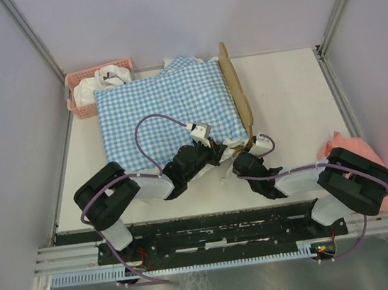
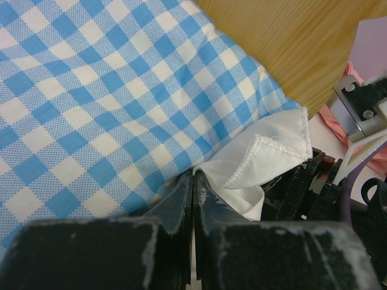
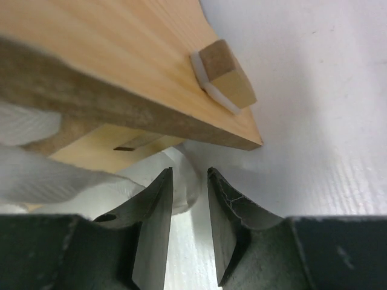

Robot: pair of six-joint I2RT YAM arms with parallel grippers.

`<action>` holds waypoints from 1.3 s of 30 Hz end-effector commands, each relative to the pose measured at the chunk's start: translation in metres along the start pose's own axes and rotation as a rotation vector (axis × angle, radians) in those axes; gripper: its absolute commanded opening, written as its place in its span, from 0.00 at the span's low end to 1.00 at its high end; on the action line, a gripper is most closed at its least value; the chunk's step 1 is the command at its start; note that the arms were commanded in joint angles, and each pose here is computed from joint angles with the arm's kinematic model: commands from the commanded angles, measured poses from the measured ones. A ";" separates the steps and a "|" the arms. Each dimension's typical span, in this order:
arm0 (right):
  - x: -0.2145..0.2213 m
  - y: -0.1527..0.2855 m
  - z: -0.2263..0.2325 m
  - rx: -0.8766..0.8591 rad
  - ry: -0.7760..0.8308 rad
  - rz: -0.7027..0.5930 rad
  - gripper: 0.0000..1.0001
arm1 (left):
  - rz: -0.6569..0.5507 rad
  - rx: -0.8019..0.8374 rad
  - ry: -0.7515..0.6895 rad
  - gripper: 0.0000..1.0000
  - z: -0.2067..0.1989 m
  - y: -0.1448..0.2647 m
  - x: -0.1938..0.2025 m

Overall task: Set up the pet bed
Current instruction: Tie the ropes to the bed frame.

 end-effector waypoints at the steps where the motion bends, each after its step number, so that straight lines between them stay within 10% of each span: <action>1: 0.011 -0.005 0.006 -0.027 -0.043 0.039 0.38 | 0.068 -0.037 0.037 0.03 0.012 0.005 0.023; 26: 0.015 0.018 -0.036 0.261 0.181 0.180 0.03 | 0.051 -0.048 0.046 0.03 0.014 0.009 0.020; 39: -0.008 0.037 -0.028 0.173 0.113 0.139 0.26 | 0.060 -0.034 0.053 0.03 0.012 0.008 0.022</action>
Point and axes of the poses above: each gripper's point midway between its finger pads, its own y axis back along the fingers, its own z axis along the line the jaws close on, x = y × z, the point moved 4 cm from there along y, back along the fingers, and after that the axes turned 10 degrees about y, right-handed, at the moved point
